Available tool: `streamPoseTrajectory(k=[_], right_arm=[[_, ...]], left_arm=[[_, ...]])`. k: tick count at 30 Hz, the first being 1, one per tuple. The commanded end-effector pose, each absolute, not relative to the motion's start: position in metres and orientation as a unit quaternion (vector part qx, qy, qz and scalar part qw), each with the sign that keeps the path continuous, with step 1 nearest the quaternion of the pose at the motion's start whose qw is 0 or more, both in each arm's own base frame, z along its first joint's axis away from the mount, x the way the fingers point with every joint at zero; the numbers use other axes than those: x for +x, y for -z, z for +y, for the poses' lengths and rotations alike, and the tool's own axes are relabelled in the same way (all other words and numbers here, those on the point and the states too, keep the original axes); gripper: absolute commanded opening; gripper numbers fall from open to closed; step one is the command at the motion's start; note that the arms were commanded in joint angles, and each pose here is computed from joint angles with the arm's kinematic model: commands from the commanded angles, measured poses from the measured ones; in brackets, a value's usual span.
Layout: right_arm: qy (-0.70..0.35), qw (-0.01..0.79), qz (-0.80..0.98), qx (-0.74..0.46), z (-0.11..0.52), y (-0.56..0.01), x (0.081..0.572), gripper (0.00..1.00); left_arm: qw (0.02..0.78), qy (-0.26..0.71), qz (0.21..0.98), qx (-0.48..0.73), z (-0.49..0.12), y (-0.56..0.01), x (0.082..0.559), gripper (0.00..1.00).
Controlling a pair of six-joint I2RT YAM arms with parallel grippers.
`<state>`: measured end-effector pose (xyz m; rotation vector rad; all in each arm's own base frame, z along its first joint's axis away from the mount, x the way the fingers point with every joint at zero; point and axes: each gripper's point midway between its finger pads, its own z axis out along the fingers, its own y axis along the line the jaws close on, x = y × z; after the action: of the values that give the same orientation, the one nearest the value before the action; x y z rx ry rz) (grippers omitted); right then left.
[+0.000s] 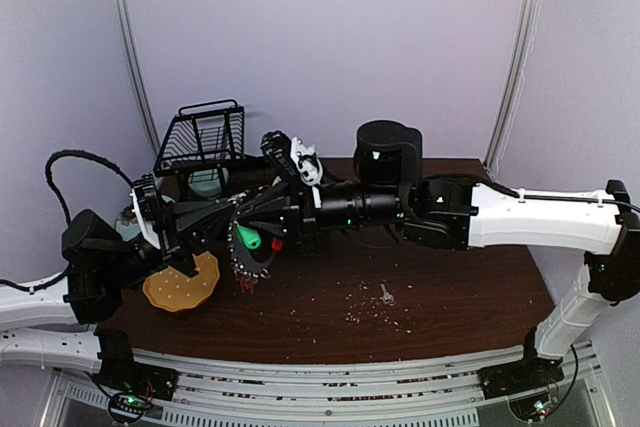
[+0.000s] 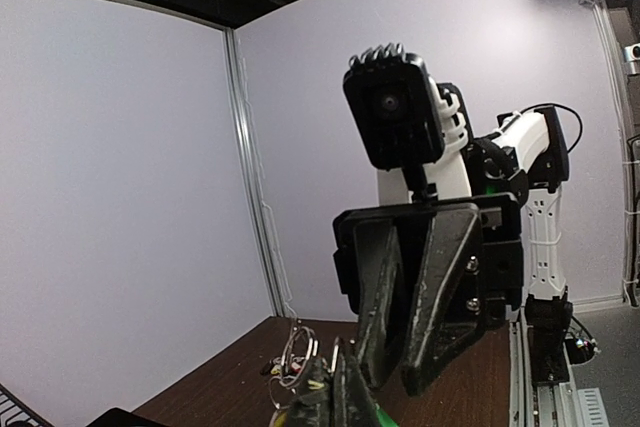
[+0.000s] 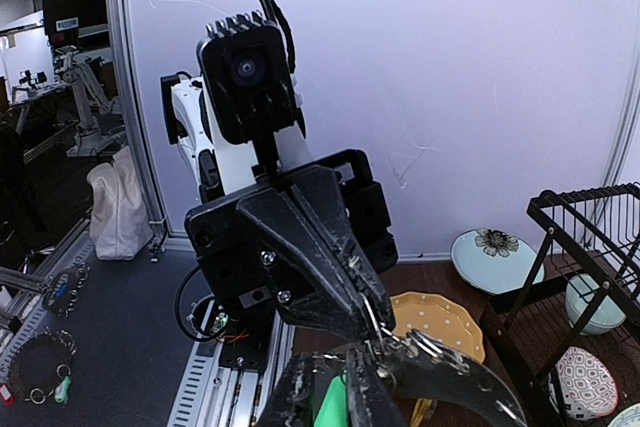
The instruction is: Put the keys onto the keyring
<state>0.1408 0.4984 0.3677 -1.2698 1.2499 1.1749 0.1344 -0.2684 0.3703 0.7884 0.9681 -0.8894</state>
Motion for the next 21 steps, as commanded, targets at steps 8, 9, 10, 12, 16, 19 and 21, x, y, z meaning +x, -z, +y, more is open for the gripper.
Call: streamPoseTrajectory(k=[8, 9, 10, 12, 16, 19, 21], right_arm=[[-0.49, 0.521, 0.502, -0.486, 0.49, -0.4, 0.156, 0.15], [-0.494, 0.516, 0.499, -0.491, 0.49, -0.4, 0.153, 0.16], [-0.497, 0.513, 0.495, -0.495, 0.489, -0.401, 0.151, 0.17], [-0.502, 0.508, 0.486, -0.504, 0.486, -0.403, 0.145, 0.18], [-0.501, 0.51, 0.483, -0.505, 0.477, -0.404, 0.143, 0.18], [-0.495, 0.517, 0.491, -0.496, 0.475, -0.403, 0.147, 0.17], [-0.498, 0.516, 0.494, -0.491, 0.478, -0.401, 0.149, 0.17]], left_arm=[[0.742, 0.412, 0.401, 0.345, -0.26, -0.393, 0.125, 0.0], [0.743, 0.412, 0.4, 0.345, -0.26, -0.394, 0.125, 0.0], [0.742, 0.412, 0.4, 0.345, -0.26, -0.393, 0.125, 0.0], [0.743, 0.411, 0.401, 0.345, -0.26, -0.393, 0.125, 0.0], [0.743, 0.412, 0.399, 0.344, -0.259, -0.394, 0.125, 0.0], [0.743, 0.412, 0.4, 0.344, -0.259, -0.394, 0.125, 0.0], [0.743, 0.412, 0.4, 0.344, -0.26, -0.394, 0.125, 0.0]])
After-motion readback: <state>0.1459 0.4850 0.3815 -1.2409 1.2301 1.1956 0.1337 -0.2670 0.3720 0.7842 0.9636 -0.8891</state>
